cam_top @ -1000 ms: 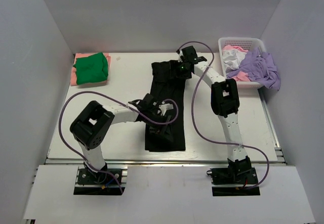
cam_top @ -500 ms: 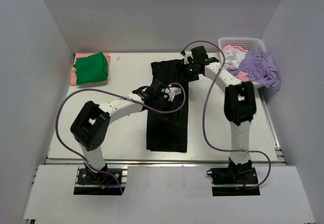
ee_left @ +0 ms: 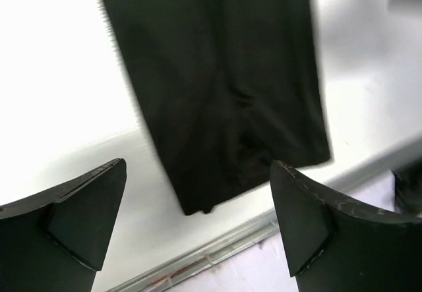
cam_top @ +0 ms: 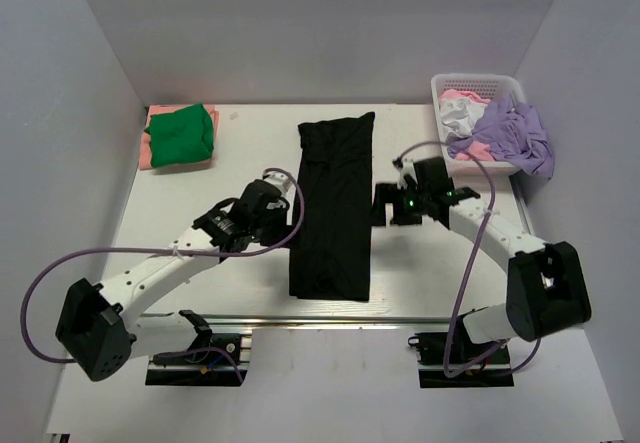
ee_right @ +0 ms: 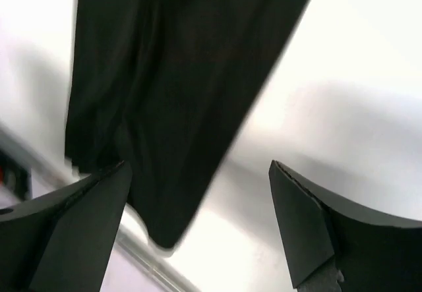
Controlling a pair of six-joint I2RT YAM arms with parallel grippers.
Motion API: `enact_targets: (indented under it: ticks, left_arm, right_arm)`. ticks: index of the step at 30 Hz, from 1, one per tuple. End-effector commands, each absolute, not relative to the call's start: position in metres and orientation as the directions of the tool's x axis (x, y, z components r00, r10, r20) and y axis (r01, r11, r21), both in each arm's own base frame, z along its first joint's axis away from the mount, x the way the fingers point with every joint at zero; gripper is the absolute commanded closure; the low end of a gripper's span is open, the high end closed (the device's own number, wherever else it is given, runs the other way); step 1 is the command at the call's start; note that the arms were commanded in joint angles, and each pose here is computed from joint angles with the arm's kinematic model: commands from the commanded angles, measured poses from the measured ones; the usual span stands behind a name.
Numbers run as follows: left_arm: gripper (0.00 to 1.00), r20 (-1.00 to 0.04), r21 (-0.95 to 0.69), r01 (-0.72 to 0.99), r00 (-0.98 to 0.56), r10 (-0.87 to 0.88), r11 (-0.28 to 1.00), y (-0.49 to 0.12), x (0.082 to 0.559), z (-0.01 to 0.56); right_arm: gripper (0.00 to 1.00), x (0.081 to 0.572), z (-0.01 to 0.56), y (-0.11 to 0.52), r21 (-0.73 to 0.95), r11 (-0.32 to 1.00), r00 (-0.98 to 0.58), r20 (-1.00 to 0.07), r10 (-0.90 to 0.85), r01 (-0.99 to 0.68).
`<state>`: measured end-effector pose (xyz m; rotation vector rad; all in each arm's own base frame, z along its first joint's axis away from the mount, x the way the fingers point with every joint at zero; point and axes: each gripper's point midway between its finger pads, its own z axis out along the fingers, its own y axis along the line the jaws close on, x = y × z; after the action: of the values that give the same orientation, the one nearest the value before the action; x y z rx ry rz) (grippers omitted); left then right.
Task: Fold and stack the t-shirts
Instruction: Rotate the tshirt 90 degrees, then grab the bottom of the folded rectangular tshirt with both arms
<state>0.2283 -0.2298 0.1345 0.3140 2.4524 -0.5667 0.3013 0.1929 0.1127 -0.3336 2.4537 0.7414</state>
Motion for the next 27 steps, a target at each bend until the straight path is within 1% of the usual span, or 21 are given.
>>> enact_targets:
  ticks: [1,2,4,6,7,9,12,13,14,15,16,17,19,21,22,23,25,27]
  left_arm:
    - [0.0,-0.578,-0.248,0.155,-0.816,-0.018,0.956,-0.191,0.229,0.11]
    - [0.0,-0.559,-0.253,0.16,-0.829,-0.009,0.954,-0.191,0.223,0.103]
    - [0.0,-0.493,-0.276,0.159,-0.87,0.002,0.948,-0.192,0.21,0.083]
    - [0.0,-0.425,-0.298,0.171,-0.905,0.03,0.939,-0.199,0.199,0.064]
    - [0.0,-0.381,-0.333,0.185,-0.923,0.047,0.925,-0.205,0.19,0.057]
    - [0.0,-0.319,-0.358,0.189,-0.945,0.07,0.914,-0.21,0.18,0.046]
    - [0.0,-0.302,-0.371,0.191,-0.95,0.077,0.909,-0.21,0.174,0.04]
    - [0.02,-0.29,-0.373,0.202,-0.953,0.093,0.905,-0.208,0.169,0.037]
    - [0.04,-0.291,-0.388,0.208,-0.952,0.095,0.898,-0.211,0.168,0.036]
    - [0.04,-0.296,-0.405,0.241,-0.947,0.123,0.882,-0.217,0.164,0.037]
    - [0.04,-0.291,-0.416,0.254,-0.947,0.137,0.873,-0.218,0.161,0.035]
    - [0.04,-0.268,-0.42,0.259,-0.951,0.154,0.87,-0.217,0.155,0.028]
    - [0.08,-0.243,-0.447,0.27,-0.954,0.175,0.853,-0.223,0.151,0.025]
    - [0.14,-0.209,-0.446,0.269,-0.959,0.192,0.854,-0.221,0.145,0.015]
    - [0.14,-0.209,-0.446,0.269,-0.959,0.193,0.854,-0.221,0.145,0.015]
    - [0.17,-0.195,-0.452,0.266,-0.961,0.197,0.852,-0.221,0.142,0.01]
    - [0.23,-0.167,-0.453,0.258,-0.965,0.203,0.853,-0.216,0.132,0.003]
    - [0.3,-0.149,-0.459,0.254,-0.967,0.208,0.851,-0.214,0.127,0.0]
  right_arm:
    - [0.1,0.239,0.107,0.21,0.616,0.701,-0.887,-0.459,-0.051,-0.359]
    - [0.1,0.216,0.095,0.207,0.62,0.711,-0.915,-0.395,-0.085,-0.334]
    - [0.1,0.197,0.094,0.201,0.603,0.728,-0.923,-0.369,-0.109,-0.326]
    - [0.1,0.176,0.078,0.202,0.613,0.735,-0.947,-0.293,-0.129,-0.289]
    - [0.1,0.166,0.078,0.206,0.649,0.711,-0.957,-0.265,-0.122,-0.27]
    - [0.1,0.152,0.072,0.211,0.67,0.703,-0.969,-0.215,-0.121,-0.237]
    - [0.1,0.135,0.06,0.212,0.669,0.716,-0.98,-0.156,-0.126,-0.199]
    - [0.1,0.132,0.057,0.212,0.663,0.724,-0.981,-0.146,-0.125,-0.191]
    - [0.1,0.125,0.049,0.208,0.653,0.74,-0.987,-0.11,-0.116,-0.159]
    - [0.1,0.124,0.044,0.207,0.642,0.751,-0.988,-0.105,-0.111,-0.152]
    - [0.1,0.129,0.045,0.213,0.653,0.74,-0.986,-0.127,-0.104,-0.162]
    - [0.12,0.126,0.041,0.214,0.661,0.738,-0.991,-0.104,-0.09,-0.136]
    - [0.14,0.127,0.042,0.222,0.688,0.71,-0.988,-0.125,-0.093,-0.154]
    - [0.16,0.124,0.037,0.223,0.676,0.724,-0.991,-0.087,-0.105,-0.136]
    - [0.17,0.122,0.034,0.223,0.672,0.728,-0.99,-0.08,-0.113,-0.137]
    - [0.17,0.12,0.03,0.223,0.671,0.73,-0.991,-0.068,-0.119,-0.134]
    - [0.21,0.12,0.027,0.226,0.673,0.726,-0.99,-0.07,-0.124,-0.138]
    - [0.29,0.118,0.024,0.228,0.672,0.729,-0.99,-0.045,-0.134,-0.129]
